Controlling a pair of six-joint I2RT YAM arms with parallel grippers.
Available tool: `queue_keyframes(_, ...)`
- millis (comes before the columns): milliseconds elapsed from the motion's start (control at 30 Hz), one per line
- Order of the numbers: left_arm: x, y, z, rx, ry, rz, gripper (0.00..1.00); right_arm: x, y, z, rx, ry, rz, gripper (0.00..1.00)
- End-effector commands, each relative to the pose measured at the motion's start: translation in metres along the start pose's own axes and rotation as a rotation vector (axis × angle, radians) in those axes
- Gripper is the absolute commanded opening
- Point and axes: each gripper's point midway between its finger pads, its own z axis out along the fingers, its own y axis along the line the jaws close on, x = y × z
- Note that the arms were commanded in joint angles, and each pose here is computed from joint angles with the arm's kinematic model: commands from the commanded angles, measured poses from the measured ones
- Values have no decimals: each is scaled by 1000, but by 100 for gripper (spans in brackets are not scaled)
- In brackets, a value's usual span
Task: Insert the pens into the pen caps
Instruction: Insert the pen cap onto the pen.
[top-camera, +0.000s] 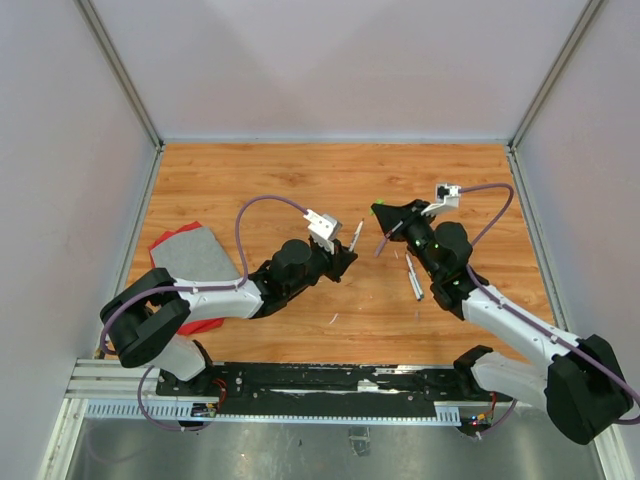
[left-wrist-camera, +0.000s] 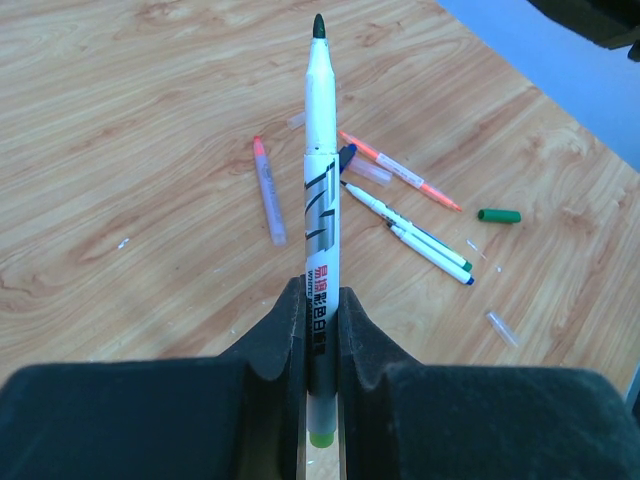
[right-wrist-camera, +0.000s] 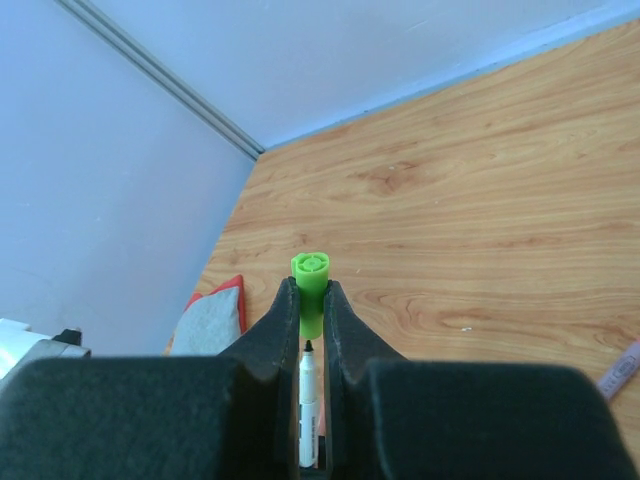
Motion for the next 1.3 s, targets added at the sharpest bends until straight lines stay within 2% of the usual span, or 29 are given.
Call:
queue_keyframes(0,-17,-14,3,46,-49,22,0,-20,18,5,-60,-27,20,1)
queue_keyframes(400,-20,-17,-2,73,-69,33,1,-14,14,1,-32,59,15,1)
queue_keyframes(767,-22,-24,-8,119,-100,42,0,-16,31,-9,-203,109,-110,1)
queue_keyframes(933,-22,-27,-10,139,-106,45,1,-21,37,-11,-271,91,-107,1)
queue_keyframes(1267,-22,-29,-10,151,-107,50,0,-18,32,-11,-285,102,-65,1)
